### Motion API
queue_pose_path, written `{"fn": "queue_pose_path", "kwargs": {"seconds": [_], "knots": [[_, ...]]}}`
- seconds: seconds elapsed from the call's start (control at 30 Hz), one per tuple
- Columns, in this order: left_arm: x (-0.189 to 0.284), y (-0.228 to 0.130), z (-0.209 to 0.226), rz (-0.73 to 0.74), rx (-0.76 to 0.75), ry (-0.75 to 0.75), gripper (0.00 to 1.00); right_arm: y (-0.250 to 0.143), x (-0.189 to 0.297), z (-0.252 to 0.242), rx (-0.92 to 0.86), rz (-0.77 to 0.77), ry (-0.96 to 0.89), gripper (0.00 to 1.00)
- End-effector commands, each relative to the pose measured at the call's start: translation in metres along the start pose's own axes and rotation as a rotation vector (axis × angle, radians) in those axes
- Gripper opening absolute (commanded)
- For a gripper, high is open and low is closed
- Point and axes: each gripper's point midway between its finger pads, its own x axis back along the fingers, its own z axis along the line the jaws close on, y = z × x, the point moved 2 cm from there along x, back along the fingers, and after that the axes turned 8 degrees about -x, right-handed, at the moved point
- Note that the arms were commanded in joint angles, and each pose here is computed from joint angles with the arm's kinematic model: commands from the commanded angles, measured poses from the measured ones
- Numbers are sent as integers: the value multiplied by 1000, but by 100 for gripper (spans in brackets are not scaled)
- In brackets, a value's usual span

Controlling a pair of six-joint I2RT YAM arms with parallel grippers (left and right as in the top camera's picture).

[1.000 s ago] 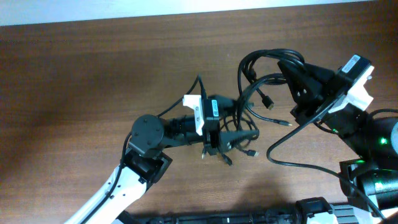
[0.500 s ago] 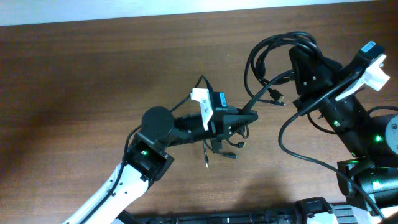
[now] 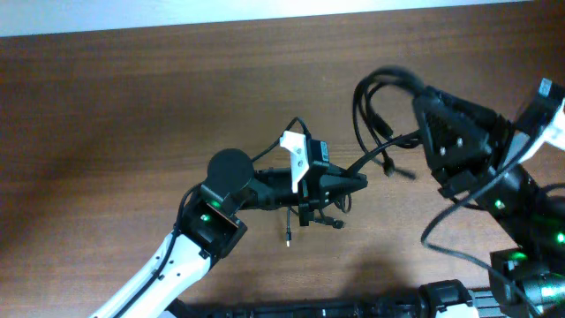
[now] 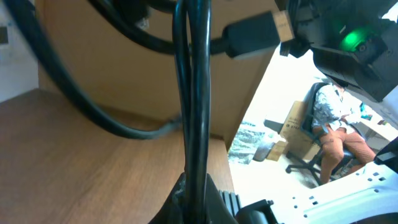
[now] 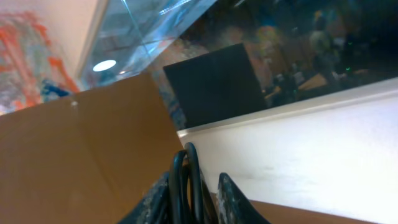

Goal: Untangle cables

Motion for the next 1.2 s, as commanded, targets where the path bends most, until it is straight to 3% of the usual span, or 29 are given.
{"fn": "queue_pose_path", "kwargs": {"seconds": [0.0,0.13,0.27,0.37,0.4,0.43,0.53,0.6,0.7,0.77,0.83,0.97,1.07,1.17], "knots": [[1,22,-7,-90,-124,-27,0,-12,4,19,62,99,98,48],[15,54,-3,-210,-293,6,0,-21,4,9,145,135,65,78],[29,63,13,-232,-332,73,0,-19,4,3,261,114,31,89],[51,79,55,-294,-327,327,0,-33,6,-8,228,179,-4,90],[62,89,70,-334,-343,440,0,-43,9,-19,180,223,-53,95],[69,97,74,-358,-426,506,0,-51,11,-28,144,255,-94,97],[74,114,65,-377,-692,552,0,-70,20,-47,128,332,-183,98],[75,116,63,-368,-773,568,0,-80,24,-49,211,389,-170,99],[71,105,71,-235,-1009,621,0,-94,27,-16,461,463,126,99],[69,97,75,-157,-1130,639,0,-95,27,-14,580,459,167,100],[67,86,82,-59,-1247,644,0,-96,28,-11,779,445,235,94],[67,85,83,-43,-1272,648,0,-96,28,-12,929,430,265,94],[76,91,93,2,-1335,760,0,-112,37,-20,836,514,245,93],[76,93,92,-3,-1339,762,0,-124,45,-25,763,578,227,92]]}}
